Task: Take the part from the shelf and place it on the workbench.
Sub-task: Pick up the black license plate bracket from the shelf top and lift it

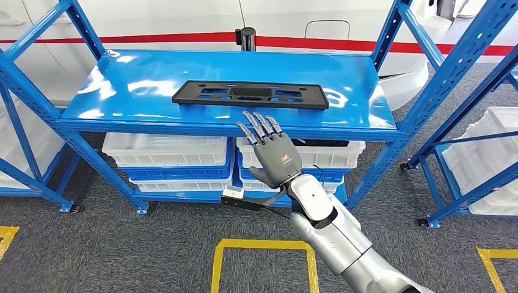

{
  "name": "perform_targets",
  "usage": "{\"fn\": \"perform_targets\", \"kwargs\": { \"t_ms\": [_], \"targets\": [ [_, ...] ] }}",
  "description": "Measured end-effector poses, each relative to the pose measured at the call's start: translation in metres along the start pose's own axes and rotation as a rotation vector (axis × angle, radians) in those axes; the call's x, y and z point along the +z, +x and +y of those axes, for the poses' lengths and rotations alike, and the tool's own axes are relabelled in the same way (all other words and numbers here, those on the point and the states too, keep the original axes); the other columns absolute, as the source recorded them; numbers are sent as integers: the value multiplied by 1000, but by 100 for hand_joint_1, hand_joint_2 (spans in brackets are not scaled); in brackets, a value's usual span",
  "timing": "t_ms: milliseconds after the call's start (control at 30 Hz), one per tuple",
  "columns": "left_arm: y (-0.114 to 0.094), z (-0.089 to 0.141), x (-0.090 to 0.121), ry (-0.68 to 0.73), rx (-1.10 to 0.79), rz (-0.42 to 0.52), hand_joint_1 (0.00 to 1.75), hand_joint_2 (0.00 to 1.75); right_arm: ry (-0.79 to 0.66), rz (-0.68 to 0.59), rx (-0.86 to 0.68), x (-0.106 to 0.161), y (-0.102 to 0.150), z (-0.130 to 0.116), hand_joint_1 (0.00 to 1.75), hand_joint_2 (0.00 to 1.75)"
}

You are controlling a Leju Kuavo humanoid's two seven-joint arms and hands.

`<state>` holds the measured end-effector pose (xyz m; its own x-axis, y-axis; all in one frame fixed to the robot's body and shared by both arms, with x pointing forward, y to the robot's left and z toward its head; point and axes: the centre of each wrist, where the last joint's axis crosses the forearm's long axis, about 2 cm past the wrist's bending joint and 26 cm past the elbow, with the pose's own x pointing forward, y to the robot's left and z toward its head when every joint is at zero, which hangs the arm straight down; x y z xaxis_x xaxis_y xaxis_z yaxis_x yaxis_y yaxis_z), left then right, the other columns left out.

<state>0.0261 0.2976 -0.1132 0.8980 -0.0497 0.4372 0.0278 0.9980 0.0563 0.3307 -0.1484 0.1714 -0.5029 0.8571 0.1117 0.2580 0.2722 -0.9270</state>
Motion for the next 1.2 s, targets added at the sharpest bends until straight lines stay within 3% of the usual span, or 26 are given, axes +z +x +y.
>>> {"fn": "perform_targets", "kwargs": {
  "t_ms": [767, 1200],
  "targets": [
    [8, 5, -3, -5, -50, 7, 0, 0, -7, -19, -3, -14, 14, 0, 0, 175],
    [2, 3, -1, -9, -49, 10, 0, 0, 5, -17, 16, -5, 20, 9, 0, 175]
  ]
}}
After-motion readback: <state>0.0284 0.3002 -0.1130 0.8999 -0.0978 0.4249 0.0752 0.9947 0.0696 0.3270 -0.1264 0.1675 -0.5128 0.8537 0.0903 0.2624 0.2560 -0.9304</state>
